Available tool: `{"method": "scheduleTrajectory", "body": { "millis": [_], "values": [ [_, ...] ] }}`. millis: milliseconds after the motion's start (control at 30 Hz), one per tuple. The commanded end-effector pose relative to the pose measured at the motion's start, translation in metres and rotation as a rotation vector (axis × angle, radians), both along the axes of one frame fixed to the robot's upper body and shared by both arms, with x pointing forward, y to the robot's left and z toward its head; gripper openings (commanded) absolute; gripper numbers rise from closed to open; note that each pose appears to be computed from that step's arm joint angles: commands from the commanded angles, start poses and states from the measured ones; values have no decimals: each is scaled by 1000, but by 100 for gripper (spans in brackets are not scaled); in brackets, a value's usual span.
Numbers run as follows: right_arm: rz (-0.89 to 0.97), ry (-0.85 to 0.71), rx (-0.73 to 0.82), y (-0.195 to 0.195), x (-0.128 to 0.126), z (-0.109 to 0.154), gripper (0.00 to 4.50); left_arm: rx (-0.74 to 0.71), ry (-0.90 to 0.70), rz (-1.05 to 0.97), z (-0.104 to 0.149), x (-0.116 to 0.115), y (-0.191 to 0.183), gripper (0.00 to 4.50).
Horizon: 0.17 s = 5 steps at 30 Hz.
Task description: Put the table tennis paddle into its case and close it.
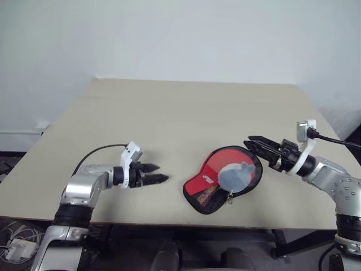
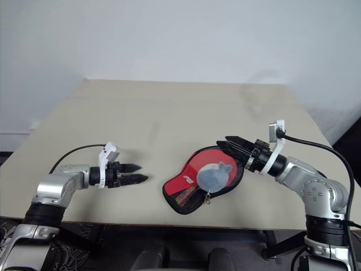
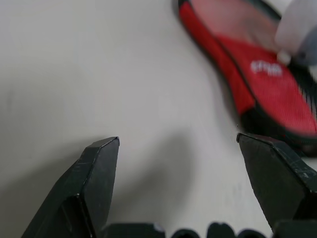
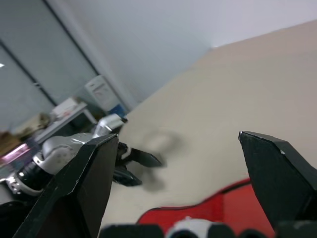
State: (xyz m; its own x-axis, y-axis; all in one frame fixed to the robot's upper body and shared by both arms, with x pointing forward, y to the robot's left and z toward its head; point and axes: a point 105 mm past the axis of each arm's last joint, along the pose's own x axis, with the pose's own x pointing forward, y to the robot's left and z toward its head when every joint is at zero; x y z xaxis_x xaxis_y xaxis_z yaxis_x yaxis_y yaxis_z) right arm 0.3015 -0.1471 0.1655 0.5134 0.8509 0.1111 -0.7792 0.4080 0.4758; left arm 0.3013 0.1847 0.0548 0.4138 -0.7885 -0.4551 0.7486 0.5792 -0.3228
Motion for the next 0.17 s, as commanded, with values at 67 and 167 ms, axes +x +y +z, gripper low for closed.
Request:
{"method": "scheduleTrajectory", "body": {
  "millis": [67,167],
  "values": [
    [-19,-29,8,-1,13,6,421,28,5,81,-10,-11,9,407],
    [-22,-41,3,-1,19,9,421,34,14,89,-17,-18,6,407]
  ]
}}
